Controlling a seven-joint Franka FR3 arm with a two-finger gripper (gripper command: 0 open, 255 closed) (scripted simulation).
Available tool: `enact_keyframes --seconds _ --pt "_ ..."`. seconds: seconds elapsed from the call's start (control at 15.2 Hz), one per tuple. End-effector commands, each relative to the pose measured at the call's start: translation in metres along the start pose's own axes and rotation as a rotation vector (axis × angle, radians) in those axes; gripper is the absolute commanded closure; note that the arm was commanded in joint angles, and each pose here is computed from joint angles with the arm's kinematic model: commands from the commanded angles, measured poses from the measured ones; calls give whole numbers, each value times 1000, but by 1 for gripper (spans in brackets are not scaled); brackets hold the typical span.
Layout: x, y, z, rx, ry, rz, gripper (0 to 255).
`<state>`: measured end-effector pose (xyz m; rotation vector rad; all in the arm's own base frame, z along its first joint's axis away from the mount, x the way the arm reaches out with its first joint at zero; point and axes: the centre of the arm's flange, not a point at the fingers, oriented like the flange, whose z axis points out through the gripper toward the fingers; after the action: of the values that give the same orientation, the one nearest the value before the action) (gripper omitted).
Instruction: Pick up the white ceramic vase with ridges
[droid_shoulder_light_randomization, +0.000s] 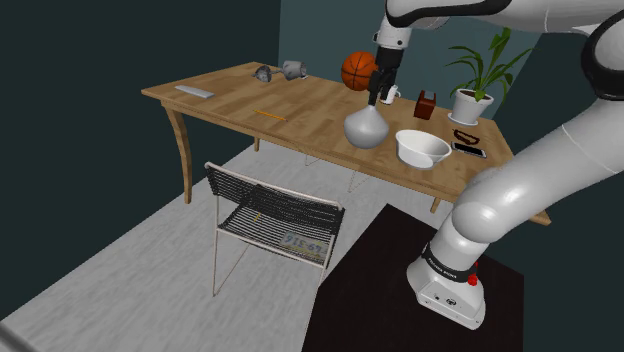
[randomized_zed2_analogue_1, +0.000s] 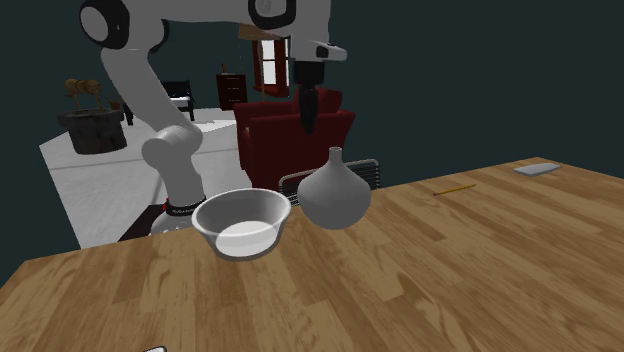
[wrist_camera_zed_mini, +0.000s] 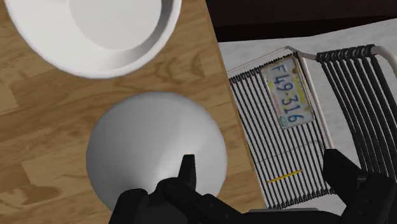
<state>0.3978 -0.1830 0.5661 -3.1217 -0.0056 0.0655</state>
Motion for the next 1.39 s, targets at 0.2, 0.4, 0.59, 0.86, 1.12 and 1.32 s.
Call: enact_keyframes --seconds 0.2,0.4,0.59,0.86,1.12,1.32 --pt "31 57 0 -7 12 17 0" --pt "47 92 -1 -11 20 27 0" --pt "52 102 9 -12 22 30 0" --pt "53 102 30 -12 22 30 0" --pt "53 103 39 -12 22 30 255" --pt "53 103 39 -12 22 30 255"
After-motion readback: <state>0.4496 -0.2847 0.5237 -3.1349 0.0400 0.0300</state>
